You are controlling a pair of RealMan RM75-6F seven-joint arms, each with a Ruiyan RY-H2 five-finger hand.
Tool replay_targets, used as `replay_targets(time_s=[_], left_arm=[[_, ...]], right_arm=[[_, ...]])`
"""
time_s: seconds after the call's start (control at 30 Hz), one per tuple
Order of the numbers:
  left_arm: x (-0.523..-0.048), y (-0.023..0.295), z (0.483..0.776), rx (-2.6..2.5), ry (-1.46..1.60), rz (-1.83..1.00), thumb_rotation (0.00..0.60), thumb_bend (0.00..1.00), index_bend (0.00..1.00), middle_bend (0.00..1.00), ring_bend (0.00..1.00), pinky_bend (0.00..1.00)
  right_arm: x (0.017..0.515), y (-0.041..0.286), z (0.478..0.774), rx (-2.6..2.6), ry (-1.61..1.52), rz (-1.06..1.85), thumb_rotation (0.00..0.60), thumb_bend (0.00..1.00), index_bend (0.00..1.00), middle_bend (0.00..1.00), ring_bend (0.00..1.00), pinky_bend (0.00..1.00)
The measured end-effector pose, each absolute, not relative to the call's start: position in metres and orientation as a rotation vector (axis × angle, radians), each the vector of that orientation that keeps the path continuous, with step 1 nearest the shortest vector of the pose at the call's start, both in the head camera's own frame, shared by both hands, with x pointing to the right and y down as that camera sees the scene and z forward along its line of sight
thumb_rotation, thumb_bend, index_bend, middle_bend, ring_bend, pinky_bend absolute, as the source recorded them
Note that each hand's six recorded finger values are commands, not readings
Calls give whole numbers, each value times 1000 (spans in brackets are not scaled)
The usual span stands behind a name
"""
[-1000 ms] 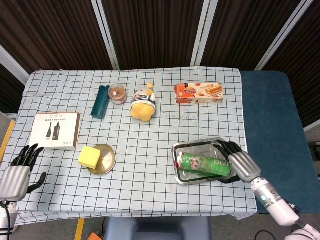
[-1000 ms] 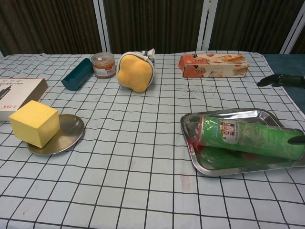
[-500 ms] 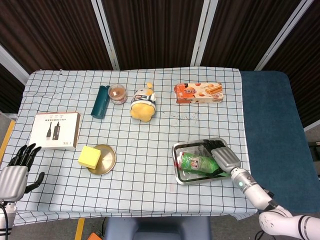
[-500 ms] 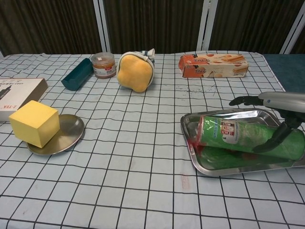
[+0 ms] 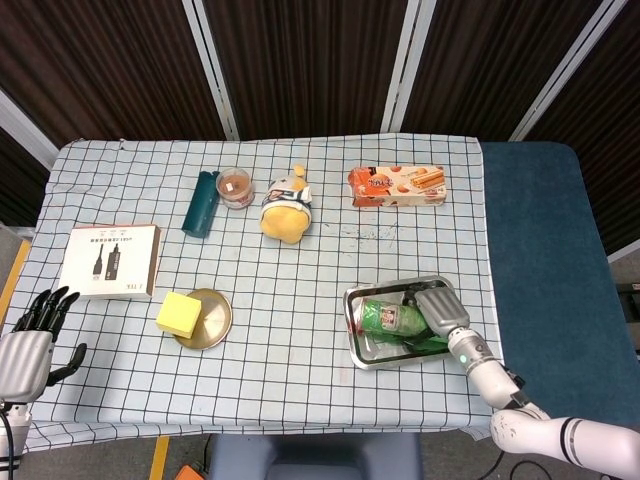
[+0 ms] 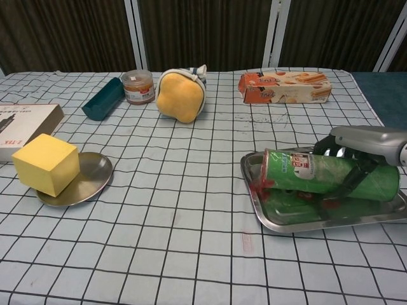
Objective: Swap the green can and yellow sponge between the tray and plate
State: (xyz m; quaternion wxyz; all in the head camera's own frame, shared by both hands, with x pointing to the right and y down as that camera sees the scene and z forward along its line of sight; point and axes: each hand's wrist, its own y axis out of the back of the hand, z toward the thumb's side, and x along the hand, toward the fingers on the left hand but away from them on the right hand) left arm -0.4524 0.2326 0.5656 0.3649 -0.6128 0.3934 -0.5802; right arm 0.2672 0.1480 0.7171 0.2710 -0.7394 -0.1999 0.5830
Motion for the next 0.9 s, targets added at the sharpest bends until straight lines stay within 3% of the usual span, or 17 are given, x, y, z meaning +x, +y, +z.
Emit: replay_targets(time_s=[0.1,0.23,0.6,0.77,0.9], left_arm=[[-452,233,566,-1576,1012,-1492,600,391,108,77,47,273],[-452,233,566,-1577,1010,-1493,600,392,109,79,47,274],[-450,233,567,-1569,990,-1496,600,391,108,93,63,271],[-451,234,568,-1566,978,-1509,600,391,109,93,63,272],[-452,234,566,-1572,986,-1504,600,391,109,95,63,272]], right_arm=[[266,144,716,-1956,-577,1554,600,118,790,628,642,746],[262,138,708,-1925,-648,1494,600,142,831,661,675,773],[201,101,674,-1981,-786,1195,600,144,836,665,680,776],[183,95,678,-1979,-747,1162,600,144,844,669,689,776],[132,83,690,-1969,-673,1078,600,144,844,670,689,777]])
